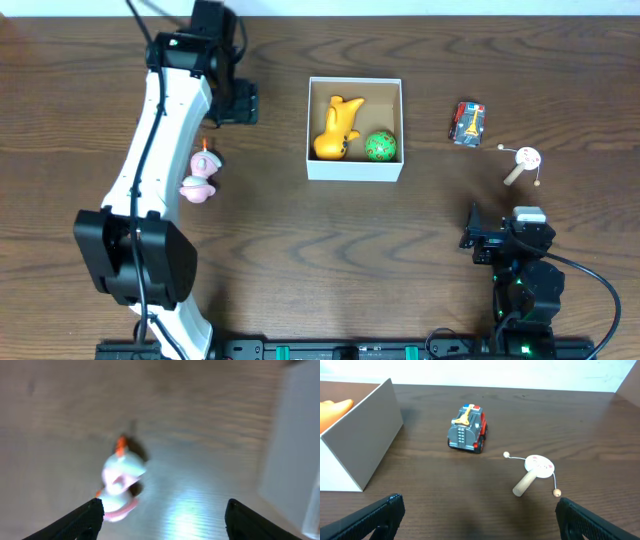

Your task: Pack container

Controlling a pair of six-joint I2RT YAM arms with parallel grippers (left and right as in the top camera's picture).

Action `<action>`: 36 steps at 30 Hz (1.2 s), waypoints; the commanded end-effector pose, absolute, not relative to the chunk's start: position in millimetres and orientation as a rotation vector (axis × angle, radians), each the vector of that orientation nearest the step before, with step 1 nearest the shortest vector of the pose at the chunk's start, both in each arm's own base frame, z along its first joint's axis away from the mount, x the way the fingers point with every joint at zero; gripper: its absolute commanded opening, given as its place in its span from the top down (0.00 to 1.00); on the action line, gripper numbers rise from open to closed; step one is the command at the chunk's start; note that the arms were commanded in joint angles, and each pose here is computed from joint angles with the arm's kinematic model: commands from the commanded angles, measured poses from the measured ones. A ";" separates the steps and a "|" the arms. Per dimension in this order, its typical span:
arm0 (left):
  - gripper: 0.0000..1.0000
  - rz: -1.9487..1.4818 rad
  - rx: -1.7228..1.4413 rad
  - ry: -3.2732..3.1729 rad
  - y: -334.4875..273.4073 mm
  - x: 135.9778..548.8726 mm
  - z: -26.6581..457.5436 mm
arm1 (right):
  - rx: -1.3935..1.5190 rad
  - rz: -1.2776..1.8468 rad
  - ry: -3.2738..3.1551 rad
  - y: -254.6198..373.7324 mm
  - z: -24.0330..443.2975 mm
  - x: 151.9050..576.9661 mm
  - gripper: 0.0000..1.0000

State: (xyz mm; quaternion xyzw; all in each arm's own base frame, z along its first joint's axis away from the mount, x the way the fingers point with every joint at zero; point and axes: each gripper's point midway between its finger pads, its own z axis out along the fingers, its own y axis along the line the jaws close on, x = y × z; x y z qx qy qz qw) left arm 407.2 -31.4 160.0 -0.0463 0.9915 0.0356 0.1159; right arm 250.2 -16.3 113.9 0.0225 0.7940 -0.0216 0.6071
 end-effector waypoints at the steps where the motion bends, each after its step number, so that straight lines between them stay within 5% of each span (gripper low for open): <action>1: 0.21 0.225 -0.439 2.909 9.8 398.3 144.1 | 0.041 -0.039 1.840 -12.3 112.0 250.0 0.01; 7: 0.21 0.258 -0.555 2.966 40.3 379.7 114.9 | 0.040 -0.039 1.840 -12.2 112.0 250.0 0.01; 27: 0.20 0.133 -0.161 3.131 27.2 346.7 36.4 | 0.040 -0.039 1.840 -12.2 112.0 250.0 0.01; 33: 0.02 0.144 -0.162 3.092 29.0 355.8 36.5 | 0.040 -0.039 1.840 -12.2 112.0 250.0 0.01; 36: 0.02 0.143 -0.163 3.087 29.0 356.8 36.6 | 0.040 -0.039 1.840 -12.2 112.0 250.0 0.01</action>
